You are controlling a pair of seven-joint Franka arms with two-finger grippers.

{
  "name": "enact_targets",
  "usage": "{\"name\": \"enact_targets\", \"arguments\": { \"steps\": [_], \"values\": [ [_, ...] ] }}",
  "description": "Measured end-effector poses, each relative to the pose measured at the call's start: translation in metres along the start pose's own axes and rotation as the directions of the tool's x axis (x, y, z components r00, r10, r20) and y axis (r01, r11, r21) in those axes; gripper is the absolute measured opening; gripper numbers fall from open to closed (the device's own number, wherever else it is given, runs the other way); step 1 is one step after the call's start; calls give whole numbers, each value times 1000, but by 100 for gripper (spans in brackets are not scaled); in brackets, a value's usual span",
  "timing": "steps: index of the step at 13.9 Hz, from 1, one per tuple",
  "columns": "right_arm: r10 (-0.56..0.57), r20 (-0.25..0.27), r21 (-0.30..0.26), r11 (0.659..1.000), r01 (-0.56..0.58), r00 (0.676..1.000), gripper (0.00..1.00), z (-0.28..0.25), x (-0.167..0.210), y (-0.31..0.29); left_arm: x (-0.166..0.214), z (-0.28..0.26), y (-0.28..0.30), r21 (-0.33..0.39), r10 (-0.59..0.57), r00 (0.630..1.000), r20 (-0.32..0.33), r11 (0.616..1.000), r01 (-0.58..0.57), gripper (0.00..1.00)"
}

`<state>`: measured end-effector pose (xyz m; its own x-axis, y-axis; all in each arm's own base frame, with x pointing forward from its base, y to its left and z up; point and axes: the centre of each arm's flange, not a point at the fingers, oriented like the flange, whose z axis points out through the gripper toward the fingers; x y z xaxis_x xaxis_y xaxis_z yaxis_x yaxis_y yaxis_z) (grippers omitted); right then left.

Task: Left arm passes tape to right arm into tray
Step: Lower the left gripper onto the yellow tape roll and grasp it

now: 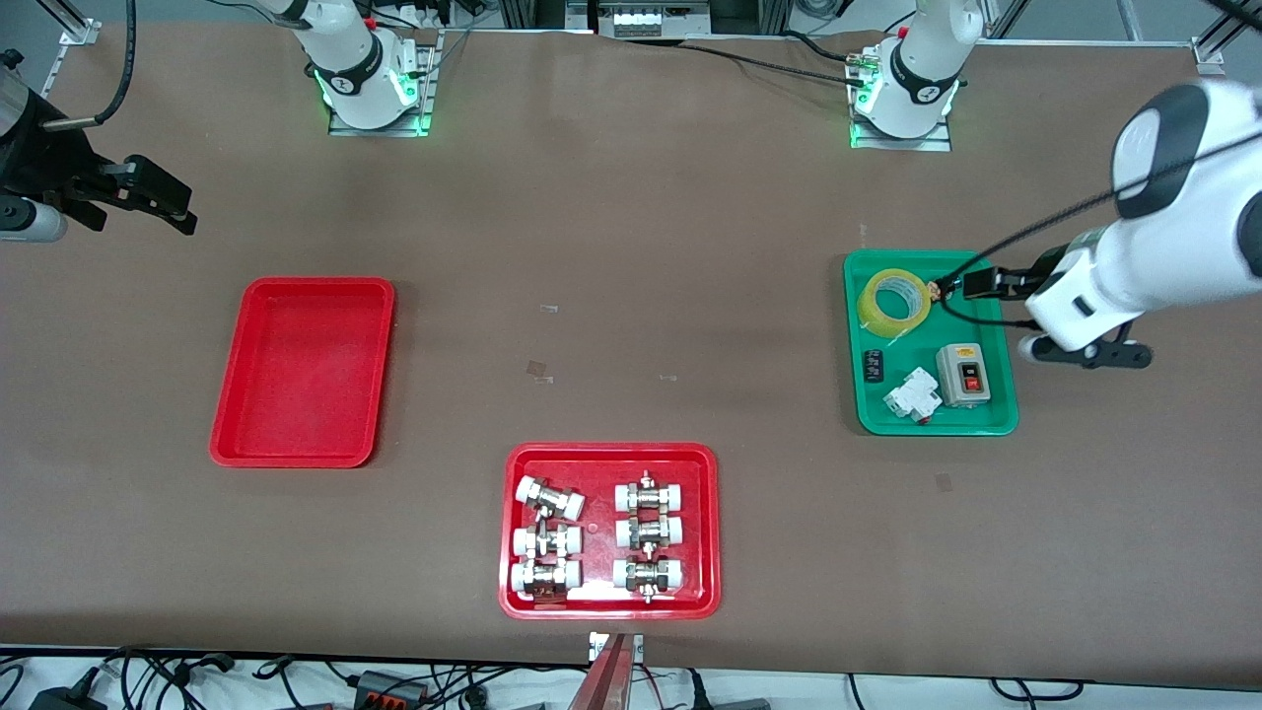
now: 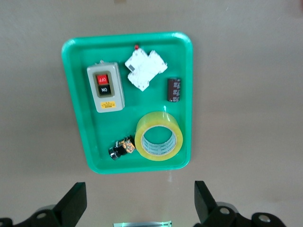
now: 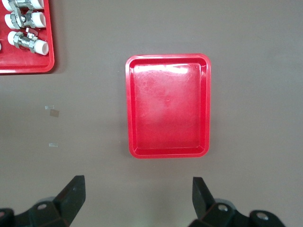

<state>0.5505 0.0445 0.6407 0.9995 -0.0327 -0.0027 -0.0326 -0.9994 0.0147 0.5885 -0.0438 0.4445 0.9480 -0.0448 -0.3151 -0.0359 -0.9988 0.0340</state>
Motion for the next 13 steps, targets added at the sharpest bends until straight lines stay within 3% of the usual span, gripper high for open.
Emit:
{"name": "enact_targets", "arguments": {
  "steps": [1, 3, 9, 13],
  "values": [
    [0, 0, 0, 1000, 0, 1000, 100, 0, 0, 0, 4, 17, -3, 0, -5, 1000, 15, 1000, 5, 100],
    [0, 0, 0, 1000, 0, 1000, 100, 0, 0, 0, 8, 60, -15, -2, -27, 999, -18, 1000, 27, 100],
    [0, 1, 0, 1000, 0, 1000, 100, 0, 0, 0, -34, 205, -27, 0, -59, 996, -73, 998, 59, 100],
    [0, 3, 0, 1000, 0, 1000, 100, 0, 0, 0, -45, 241, -26, -1, -72, 995, -74, 997, 72, 100]
  ]
}}
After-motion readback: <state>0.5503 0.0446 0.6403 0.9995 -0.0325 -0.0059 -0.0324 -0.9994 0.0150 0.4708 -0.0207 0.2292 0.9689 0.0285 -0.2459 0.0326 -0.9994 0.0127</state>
